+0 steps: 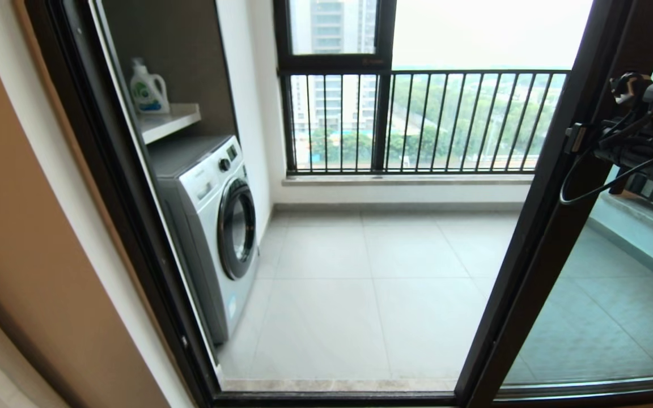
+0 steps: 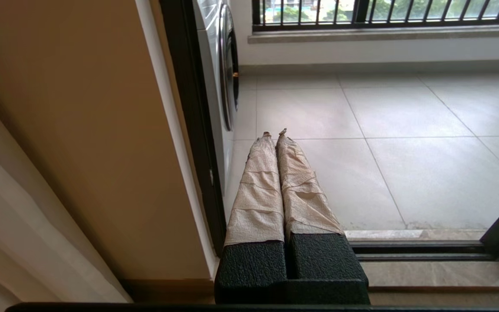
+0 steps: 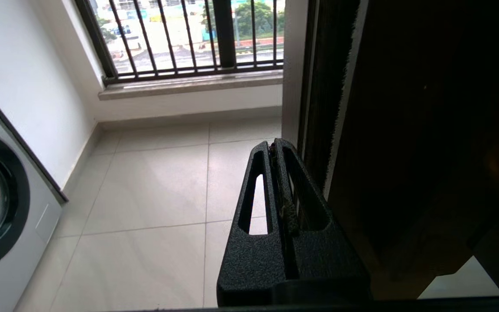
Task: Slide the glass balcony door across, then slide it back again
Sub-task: Open the slid door
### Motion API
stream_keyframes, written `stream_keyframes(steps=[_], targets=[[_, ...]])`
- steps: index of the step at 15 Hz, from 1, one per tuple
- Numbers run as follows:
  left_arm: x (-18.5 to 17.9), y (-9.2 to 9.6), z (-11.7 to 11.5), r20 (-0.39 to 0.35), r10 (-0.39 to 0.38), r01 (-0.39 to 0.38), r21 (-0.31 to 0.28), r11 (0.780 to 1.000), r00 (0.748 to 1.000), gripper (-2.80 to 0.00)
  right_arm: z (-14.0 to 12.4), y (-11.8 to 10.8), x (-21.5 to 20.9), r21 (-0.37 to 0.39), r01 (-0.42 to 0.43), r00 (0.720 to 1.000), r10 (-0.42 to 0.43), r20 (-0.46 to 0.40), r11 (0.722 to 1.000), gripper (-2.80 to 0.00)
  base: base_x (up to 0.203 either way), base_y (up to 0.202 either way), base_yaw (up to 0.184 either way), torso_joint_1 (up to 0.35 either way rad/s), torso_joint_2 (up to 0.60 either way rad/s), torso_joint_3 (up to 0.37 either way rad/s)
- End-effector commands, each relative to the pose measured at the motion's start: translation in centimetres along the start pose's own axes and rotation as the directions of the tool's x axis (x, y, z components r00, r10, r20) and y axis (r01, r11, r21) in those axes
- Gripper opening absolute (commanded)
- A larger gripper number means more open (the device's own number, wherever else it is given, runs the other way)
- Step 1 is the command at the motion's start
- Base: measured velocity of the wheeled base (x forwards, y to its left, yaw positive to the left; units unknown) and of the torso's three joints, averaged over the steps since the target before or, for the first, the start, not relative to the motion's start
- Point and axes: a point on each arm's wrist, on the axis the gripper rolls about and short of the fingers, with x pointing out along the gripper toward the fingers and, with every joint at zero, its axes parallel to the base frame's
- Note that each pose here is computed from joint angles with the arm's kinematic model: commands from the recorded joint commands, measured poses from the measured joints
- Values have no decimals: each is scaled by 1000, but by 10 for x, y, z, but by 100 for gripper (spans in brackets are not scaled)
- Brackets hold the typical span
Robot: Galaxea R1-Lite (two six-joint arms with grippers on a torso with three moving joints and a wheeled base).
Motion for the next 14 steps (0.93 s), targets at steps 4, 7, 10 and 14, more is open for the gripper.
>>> stream_keyframes(steps=[4, 7, 10, 14], targets=[[0, 0, 0, -2, -1, 1, 0, 1000, 1000, -280, 1, 2, 0, 0, -7, 1000, 7, 5, 1000, -280, 0, 0, 0, 0, 0, 0], [0, 0, 0, -2, -1, 1, 1, 1000, 1000, -280, 1, 2, 0, 1, -7, 1000, 7, 4, 1000, -280, 0, 0, 0, 0, 0, 0], [0, 0, 0, -2, -1, 1, 1, 1000, 1000, -280, 8, 6, -5, -1, -14, 1000, 14, 17, 1000, -280, 0, 0, 0, 0, 0, 0], [0, 0, 0, -2, -1, 1, -1, 1000, 1000, -280, 24, 43, -23, -5, -120, 992, 120, 42, 993, -280, 0, 0, 0, 0, 0, 0]])
